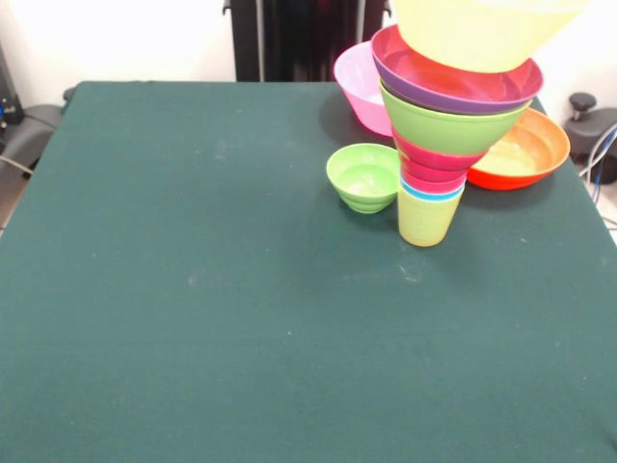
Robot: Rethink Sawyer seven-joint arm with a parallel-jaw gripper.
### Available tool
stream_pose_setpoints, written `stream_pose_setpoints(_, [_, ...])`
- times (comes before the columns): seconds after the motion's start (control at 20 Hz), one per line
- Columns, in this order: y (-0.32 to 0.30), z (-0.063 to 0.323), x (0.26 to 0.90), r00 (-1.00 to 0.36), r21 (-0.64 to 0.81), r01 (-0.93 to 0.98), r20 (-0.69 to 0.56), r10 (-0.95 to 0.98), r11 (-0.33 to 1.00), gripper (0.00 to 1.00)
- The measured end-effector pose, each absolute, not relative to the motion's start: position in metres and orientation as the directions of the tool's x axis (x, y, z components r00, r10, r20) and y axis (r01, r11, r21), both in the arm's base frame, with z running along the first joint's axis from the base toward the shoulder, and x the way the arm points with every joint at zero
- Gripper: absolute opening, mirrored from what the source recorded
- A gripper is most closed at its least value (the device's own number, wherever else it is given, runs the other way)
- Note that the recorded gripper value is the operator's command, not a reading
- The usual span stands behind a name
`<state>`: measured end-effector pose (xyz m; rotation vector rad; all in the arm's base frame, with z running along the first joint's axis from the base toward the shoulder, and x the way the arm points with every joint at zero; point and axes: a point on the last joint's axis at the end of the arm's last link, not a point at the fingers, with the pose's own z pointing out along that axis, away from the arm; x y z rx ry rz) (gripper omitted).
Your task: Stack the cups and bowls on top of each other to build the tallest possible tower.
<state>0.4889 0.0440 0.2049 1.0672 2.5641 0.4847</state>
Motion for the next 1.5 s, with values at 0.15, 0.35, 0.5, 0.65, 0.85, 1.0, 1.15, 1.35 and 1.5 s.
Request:
stream_pose_setpoints(0.15, [0.044, 0.204, 0.490, -0.665, 0.431, 0.615, -0.165, 0.728, 0.660, 0.00])
stream_pose_setpoints(0.35, [0.044, 0.202, 0.492, -0.657, 0.444, 0.615, -0.170, 0.735, 0.652, 0.00])
stream_pose_setpoints(0.5, [0.044, 0.201, 0.493, -0.651, 0.451, 0.614, -0.175, 0.739, 0.648, 0.00])
stream_pose_setpoints(0.65, [0.043, 0.200, 0.493, -0.644, 0.455, 0.616, -0.179, 0.744, 0.643, 0.00])
stream_pose_setpoints(0.85, [0.044, 0.197, 0.492, -0.642, 0.455, 0.623, -0.167, 0.748, 0.636, 0.00])
stream_pose_setpoints(1.0, [0.044, 0.195, 0.491, -0.641, 0.453, 0.627, -0.162, 0.750, 0.634, 0.00])
stream_pose_setpoints(1.15, [0.042, 0.194, 0.490, -0.638, 0.450, 0.631, -0.162, 0.753, 0.632, 0.00])
stream_pose_setpoints(1.35, [0.039, 0.193, 0.488, -0.634, 0.446, 0.635, -0.165, 0.756, 0.630, 0.00])
stream_pose_setpoints(1.5, [0.037, 0.192, 0.487, -0.632, 0.445, 0.636, -0.169, 0.756, 0.631, 0.00])
